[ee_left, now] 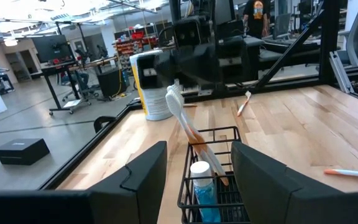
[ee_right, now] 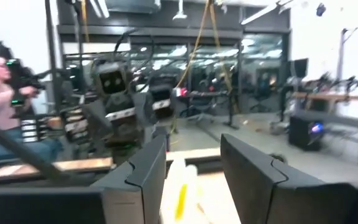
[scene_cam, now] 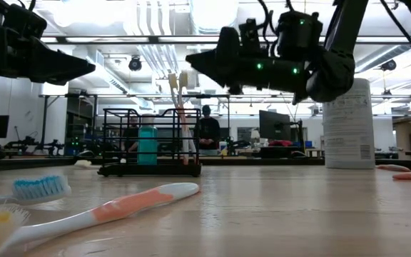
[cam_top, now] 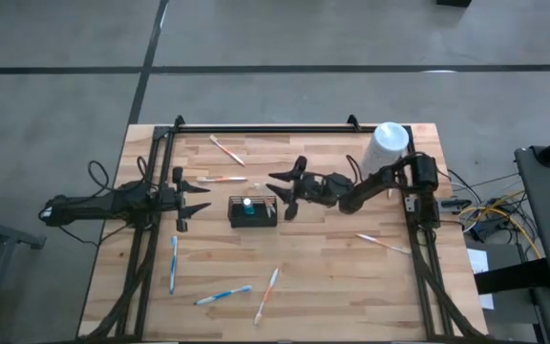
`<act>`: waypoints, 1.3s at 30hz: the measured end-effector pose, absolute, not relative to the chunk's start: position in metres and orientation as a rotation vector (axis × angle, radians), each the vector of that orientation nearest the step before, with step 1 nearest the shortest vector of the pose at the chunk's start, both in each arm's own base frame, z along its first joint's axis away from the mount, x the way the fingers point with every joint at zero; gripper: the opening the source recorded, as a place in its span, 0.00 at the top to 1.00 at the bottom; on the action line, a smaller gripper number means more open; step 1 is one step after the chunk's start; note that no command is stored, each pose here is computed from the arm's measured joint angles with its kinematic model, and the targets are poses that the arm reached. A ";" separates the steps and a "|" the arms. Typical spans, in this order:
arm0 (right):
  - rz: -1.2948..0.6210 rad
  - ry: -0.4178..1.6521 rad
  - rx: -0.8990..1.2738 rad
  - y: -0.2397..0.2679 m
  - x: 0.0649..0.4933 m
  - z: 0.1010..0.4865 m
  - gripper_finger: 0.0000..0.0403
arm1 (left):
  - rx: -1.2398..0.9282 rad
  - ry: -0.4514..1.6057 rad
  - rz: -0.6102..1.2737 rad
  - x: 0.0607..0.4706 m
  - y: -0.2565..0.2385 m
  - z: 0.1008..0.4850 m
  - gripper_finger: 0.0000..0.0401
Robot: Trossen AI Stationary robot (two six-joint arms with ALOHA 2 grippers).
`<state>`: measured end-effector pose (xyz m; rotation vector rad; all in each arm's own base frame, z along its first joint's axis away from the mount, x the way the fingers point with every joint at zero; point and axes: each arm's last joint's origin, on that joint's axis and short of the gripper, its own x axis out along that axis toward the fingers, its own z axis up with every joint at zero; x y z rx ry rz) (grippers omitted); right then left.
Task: Pick & Place toothbrushing station
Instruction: Put the orange toothbrush into the right section of the wire organizer
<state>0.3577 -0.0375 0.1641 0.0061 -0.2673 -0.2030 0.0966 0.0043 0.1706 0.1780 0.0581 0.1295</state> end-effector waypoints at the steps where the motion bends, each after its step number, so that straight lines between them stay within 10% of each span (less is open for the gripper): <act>1: -0.214 -0.274 -0.007 -0.038 0.357 0.168 0.63 | 0.178 0.058 0.129 0.097 0.004 0.171 0.53; 21: -0.697 -0.001 0.405 -0.029 0.275 0.274 0.63 | 0.178 0.059 0.129 0.097 0.004 0.170 0.54; 39: -1.195 0.523 0.951 -0.008 0.175 0.273 0.63 | 0.178 0.058 0.129 0.097 0.004 0.171 0.53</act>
